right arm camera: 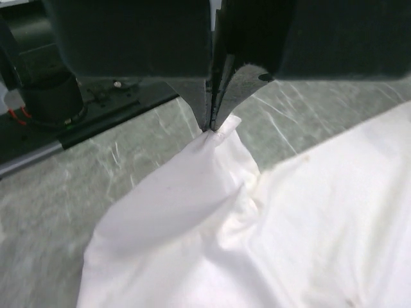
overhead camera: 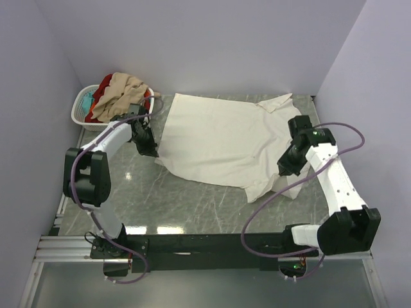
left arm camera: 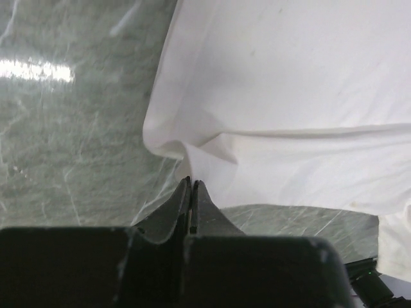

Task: Fold and stack the t-shirts
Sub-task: Fold the tshirt

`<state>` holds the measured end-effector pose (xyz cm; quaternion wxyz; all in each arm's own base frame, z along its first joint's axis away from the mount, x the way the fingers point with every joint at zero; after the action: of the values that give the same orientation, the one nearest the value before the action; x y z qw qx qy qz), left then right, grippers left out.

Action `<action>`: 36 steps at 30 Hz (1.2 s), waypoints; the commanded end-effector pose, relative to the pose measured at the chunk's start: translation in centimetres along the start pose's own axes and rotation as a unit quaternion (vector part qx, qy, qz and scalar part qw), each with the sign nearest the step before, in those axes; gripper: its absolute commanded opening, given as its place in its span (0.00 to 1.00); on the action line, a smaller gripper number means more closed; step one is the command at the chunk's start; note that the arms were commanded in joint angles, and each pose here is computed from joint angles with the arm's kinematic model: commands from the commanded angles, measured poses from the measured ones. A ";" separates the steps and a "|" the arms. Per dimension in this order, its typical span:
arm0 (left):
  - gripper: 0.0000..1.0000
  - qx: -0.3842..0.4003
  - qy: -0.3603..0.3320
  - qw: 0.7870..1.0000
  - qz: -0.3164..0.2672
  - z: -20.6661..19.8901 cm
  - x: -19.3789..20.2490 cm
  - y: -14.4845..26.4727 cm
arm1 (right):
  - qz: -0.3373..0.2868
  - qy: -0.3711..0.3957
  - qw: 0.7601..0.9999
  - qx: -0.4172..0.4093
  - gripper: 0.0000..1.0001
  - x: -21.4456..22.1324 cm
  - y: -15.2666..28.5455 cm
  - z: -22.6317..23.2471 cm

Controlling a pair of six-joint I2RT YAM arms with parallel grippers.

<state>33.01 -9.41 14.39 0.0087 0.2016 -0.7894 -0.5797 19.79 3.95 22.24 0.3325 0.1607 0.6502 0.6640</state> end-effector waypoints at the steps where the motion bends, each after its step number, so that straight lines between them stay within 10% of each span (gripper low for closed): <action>1: 0.00 0.031 -0.001 0.999 -0.024 -1.4 -2.4 0.7 | -0.048 0.013 0.998 -0.028 0.00 -3.8 1.0 1.4; 36: 0.00 0.089 0.017 0.995 -0.044 -3.1 -13.8 -3.2 | -0.054 -0.009 0.998 0.011 0.00 -20.9 -3.5 5.6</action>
<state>46.28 -8.60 14.50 0.0014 0.2364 -0.8203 -0.5208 39.12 -4.76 23.00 0.3640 0.1447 0.6580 0.6431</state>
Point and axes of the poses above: each gripper's point midway between its finger pads, its own y axis back along the fingers, its own z axis along the line the jaws close on, x = y × z, the point moved 7 cm from there along y, back along the fingers, and after that the axes turned 1 degree about y, right-handed, at the moved point
